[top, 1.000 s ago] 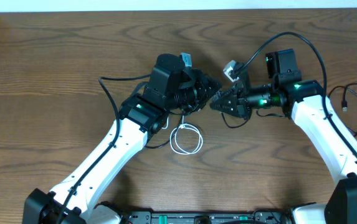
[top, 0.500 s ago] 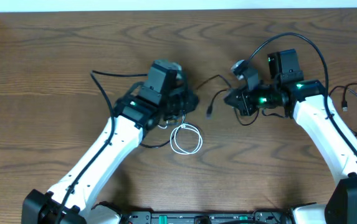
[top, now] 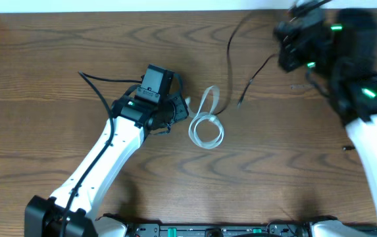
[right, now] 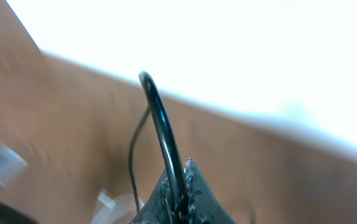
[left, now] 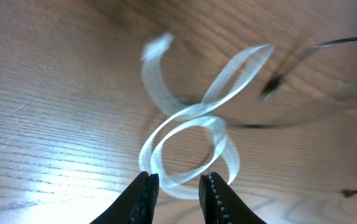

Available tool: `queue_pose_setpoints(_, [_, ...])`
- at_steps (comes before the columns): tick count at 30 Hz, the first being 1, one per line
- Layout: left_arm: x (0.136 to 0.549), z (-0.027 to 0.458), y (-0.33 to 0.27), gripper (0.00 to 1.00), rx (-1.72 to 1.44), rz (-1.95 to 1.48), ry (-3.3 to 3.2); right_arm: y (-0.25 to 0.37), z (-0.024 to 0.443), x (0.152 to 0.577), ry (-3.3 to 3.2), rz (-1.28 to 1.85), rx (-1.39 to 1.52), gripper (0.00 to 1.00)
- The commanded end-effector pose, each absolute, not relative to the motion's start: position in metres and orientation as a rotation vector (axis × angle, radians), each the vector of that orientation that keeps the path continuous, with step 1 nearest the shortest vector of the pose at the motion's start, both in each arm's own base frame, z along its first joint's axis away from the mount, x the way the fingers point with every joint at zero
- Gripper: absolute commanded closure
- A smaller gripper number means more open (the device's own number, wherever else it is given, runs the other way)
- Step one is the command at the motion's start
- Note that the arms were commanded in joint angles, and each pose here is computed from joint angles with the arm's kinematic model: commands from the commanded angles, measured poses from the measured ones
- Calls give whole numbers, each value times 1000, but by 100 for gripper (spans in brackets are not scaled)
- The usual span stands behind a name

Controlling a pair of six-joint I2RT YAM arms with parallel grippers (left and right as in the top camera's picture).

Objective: Untangle cables
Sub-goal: 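Drag the black cable to the far right with the right gripper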

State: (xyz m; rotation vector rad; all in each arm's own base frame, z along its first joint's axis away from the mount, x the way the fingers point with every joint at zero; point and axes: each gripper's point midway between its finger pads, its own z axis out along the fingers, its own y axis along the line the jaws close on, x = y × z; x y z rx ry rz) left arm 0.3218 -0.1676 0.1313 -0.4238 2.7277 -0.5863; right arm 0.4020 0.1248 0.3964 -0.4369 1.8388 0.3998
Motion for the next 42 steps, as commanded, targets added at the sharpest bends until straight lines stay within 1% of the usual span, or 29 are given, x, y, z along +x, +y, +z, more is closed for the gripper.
queue_pose_setpoints(1, [319,111,-162,72,-425,-525,2777,124,476,363,1628,413,-457,99])
queue_pose_setpoints(5, [319,106,-162,72,-429,-516,2792,121,501,340,1552,407,-463,99])
queue_pose_setpoints(7, [319,106,-162,72,-429,-517,2791,124,505,332,1533,424,-483,99])
queue_pose_setpoints(10, [319,106,-163,72,-428,-519,2793,123,505,333,1535,422,-481,99])
queue_pose_setpoints(15, [316,105,-163,72,-428,-522,2807,109,492,351,1593,345,-402,99])
queue_pose_setpoints(21, [314,105,-163,72,-431,-518,2815,70,465,388,1702,165,-233,99])
queue_pose_setpoints(25, [313,104,-162,72,-432,-515,2819,25,445,411,1764,32,-101,99])
queue_pose_setpoints(27, [313,104,-162,72,-432,-513,2821,-21,435,421,1789,-71,16,99])
queue_pose_setpoints(28, [313,104,-162,72,-432,-513,2822,-31,433,422,1793,-90,42,99])
queue_pose_setpoints(29, [313,104,-162,72,-433,-513,2822,-61,432,422,1789,-120,135,99])
queue_pose_setpoints(31, [313,104,-162,72,-432,-513,2822,-91,432,419,1777,-136,240,99])
queue_pose_setpoints(33, [313,104,-162,72,-433,-513,2821,-152,422,405,1770,-175,436,99])
queue_pose_setpoints(38, [313,104,-162,72,-433,-514,2821,-196,386,394,1863,-215,552,99])
queue_pose_setpoints(40, [313,104,-162,72,-433,-514,2821,-213,362,391,1925,-228,610,99])
queue_pose_setpoints(41, [313,104,-162,72,-433,-513,2822,-223,342,390,1974,-229,650,99])
queue_pose_setpoints(42, [313,104,-162,72,-433,-513,2822,-226,335,390,1992,-223,661,99])
